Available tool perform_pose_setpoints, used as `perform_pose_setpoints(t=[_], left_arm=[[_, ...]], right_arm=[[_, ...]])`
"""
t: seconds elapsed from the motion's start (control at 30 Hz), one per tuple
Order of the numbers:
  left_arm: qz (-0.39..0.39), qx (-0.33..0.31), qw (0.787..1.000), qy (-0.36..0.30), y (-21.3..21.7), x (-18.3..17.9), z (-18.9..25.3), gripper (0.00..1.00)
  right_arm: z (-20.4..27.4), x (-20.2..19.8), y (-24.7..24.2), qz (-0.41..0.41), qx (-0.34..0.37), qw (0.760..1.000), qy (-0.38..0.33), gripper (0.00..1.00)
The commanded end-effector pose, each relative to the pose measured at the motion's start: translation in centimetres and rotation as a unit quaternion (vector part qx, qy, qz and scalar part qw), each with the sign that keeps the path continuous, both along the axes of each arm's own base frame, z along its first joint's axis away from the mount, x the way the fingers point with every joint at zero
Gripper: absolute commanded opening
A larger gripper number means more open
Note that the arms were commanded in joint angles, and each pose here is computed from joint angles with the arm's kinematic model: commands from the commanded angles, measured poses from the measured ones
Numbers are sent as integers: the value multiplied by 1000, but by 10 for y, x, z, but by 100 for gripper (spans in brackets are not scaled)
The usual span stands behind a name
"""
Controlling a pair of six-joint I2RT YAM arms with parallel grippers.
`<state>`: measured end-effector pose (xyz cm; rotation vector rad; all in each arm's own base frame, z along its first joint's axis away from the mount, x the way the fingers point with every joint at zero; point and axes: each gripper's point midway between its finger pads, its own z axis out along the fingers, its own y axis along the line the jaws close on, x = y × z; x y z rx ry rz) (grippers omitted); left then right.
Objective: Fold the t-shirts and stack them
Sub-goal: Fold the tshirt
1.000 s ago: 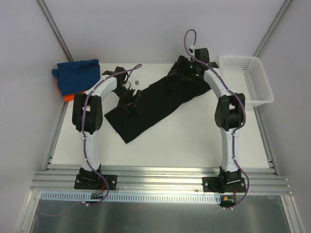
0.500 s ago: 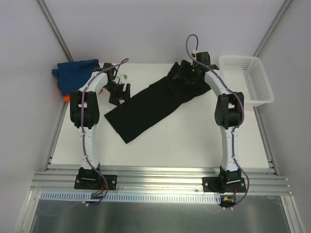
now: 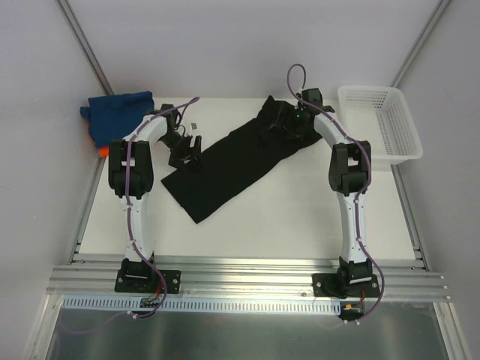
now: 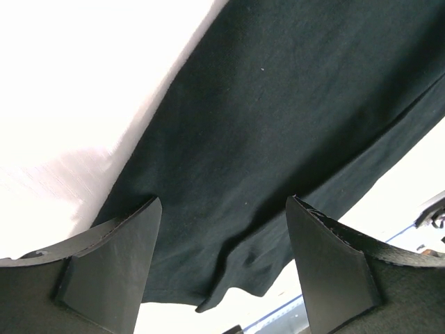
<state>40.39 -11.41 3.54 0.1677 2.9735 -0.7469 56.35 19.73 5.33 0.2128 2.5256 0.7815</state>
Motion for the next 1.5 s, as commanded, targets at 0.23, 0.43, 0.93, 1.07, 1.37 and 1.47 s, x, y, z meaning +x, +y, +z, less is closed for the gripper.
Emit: perform_pose_setpoints(t=[0.23,0.43,0.93,1.07,1.37,1.47], left_arm=[[-5,5,996,85,0,-79,1,74],[-30,-11,994,105,-24,-113,9,75],[-105,-16,987,122,-73,-194,24,75],[-132,-9,985,107,-83,-208,24,76],[-165,27,986,-15,-80,-166,56,76],[-158,40,986,-33,-75,-149,58,76]], right_arm=[[-1,25,3,-17,18,1000,-17,90],[5,29,13,-12,31,999,-26,90],[15,41,35,-4,48,998,-52,90],[22,43,43,5,49,997,-66,90],[86,31,56,37,49,991,-120,90],[102,21,50,38,47,990,-124,90]])
